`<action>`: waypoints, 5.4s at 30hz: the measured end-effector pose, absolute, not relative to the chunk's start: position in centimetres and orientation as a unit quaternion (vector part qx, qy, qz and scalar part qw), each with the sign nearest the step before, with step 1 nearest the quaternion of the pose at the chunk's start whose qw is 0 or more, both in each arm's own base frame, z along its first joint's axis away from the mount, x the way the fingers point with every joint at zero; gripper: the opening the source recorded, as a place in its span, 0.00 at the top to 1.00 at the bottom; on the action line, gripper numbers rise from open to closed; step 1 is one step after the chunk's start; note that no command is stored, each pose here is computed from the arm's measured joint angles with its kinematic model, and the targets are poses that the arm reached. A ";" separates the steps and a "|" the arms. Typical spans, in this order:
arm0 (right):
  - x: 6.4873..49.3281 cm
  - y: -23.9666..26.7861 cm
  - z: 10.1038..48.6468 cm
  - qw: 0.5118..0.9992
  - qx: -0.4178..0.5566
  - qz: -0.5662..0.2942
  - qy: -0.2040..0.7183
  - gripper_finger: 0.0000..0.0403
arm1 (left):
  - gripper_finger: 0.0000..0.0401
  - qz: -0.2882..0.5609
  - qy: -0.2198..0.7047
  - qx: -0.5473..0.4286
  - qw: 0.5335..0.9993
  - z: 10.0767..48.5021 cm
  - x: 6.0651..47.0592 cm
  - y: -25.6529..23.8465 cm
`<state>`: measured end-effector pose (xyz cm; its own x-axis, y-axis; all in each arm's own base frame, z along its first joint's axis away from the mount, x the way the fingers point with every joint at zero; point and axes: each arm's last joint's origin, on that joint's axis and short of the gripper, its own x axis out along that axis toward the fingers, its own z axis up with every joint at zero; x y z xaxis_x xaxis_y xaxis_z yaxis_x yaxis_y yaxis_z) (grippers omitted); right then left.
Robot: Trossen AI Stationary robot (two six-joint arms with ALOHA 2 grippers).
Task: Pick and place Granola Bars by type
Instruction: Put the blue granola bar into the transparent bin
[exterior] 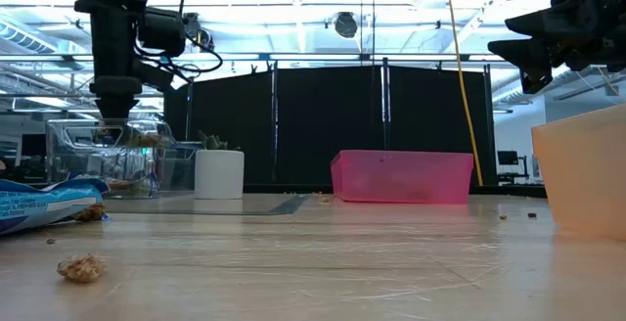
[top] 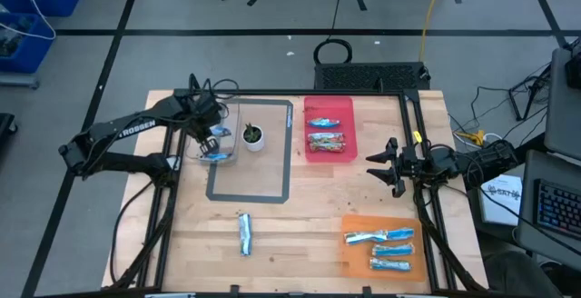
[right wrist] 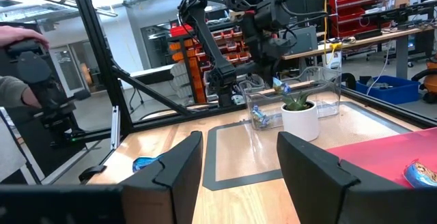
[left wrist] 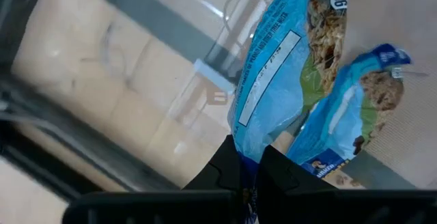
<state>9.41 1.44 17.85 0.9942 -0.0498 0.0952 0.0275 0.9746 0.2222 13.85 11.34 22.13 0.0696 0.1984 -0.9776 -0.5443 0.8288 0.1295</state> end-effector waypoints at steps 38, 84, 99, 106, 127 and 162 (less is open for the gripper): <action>9.4 1.4 17.9 0.992 0.111 -0.020 -0.050 0.55 | 0.96 0.372 0.579 -0.305 0.658 16.0 14.7 11.3; 9.4 1.4 17.9 0.992 0.111 -0.020 -0.050 0.55 | 0.33 0.332 0.365 -0.634 0.595 25.5 14.3 9.3; 9.4 1.4 17.9 0.992 0.111 -0.020 -0.050 0.55 | 0.33 0.305 0.422 -0.628 0.578 26.6 13.6 3.7; 9.4 1.4 17.9 0.992 0.111 -0.019 -0.050 0.55 | 0.33 0.331 0.440 -0.593 0.588 27.2 14.1 1.5; 9.4 1.4 17.9 0.992 0.111 -0.020 -0.050 0.55 | 0.33 0.392 0.477 -0.462 0.637 36.9 19.2 -2.3; 9.4 1.4 17.9 0.992 0.111 -0.019 -0.050 0.55 | 0.33 -0.133 0.596 -0.034 0.791 35.4 25.8 -20.2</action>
